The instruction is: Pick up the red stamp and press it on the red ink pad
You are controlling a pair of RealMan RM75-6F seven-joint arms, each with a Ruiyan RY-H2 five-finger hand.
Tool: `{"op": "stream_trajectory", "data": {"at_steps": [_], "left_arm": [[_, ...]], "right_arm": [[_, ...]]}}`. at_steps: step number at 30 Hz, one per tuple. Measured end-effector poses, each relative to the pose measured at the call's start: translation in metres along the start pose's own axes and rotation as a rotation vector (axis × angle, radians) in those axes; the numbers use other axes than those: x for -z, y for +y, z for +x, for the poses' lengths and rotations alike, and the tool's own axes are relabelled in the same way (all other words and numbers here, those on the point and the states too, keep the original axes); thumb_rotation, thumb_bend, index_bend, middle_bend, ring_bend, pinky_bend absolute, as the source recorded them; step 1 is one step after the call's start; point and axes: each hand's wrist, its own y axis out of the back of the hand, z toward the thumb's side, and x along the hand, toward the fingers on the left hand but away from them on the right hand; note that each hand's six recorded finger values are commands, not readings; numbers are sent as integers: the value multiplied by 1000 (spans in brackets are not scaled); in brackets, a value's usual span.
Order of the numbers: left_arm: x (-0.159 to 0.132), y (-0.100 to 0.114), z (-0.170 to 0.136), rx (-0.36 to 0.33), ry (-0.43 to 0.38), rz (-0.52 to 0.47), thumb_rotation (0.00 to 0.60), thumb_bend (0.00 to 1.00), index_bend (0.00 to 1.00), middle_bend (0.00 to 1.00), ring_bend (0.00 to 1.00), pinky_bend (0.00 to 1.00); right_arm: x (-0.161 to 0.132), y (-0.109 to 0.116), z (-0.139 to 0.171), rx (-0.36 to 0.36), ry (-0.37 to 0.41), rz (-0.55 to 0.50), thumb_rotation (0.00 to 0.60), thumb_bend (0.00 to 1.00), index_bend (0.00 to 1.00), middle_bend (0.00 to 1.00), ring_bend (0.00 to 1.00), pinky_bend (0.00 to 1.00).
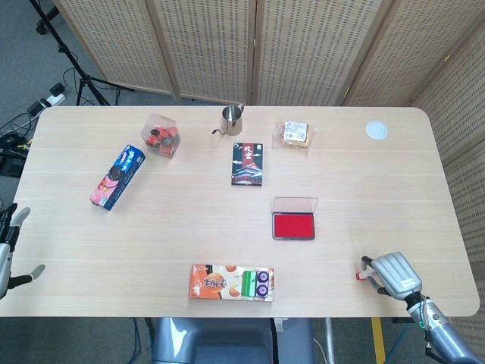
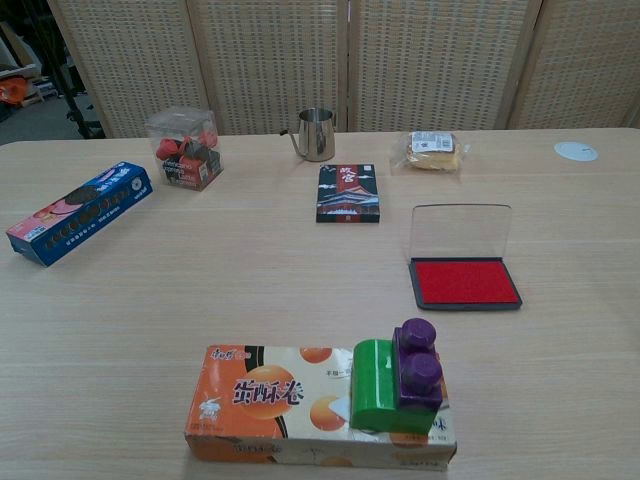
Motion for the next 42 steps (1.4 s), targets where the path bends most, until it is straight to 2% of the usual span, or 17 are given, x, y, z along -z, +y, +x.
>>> {"op": "stream_trajectory", "data": {"at_steps": [10,16,22,30,35,42], "left_arm": [[-1,-1,0,4,-3,2,600,0,0,0,0,0],[0,0,0,3,-3,-1,600,0,0,0,0,0],[0,1,0,0,-2,-4,600,0,0,0,0,0],[-1,-2,1,7,-2,5,600,0,0,0,0,0],[0,-4,2,14,5,9,600,0,0,0,0,0],[1,-6,5,22,19,12,600,0,0,0,0,0]], "right_arm": [[1,-1,0,-6,-8,12,600,466,514,943,1000,1000],[0,5,0,17,-3,9,600,467,516,943,1000,1000],[-3,35,-6,93,15,3,600,468,516,942,1000,1000],[-32,104,-31,206,94,69,600,502,517,943,1000,1000],[-53,126,-58,192,139,106,600,517,518,942,1000,1000],[-98,133,-110,137,192,132,600,517,521,943,1000,1000]]}}
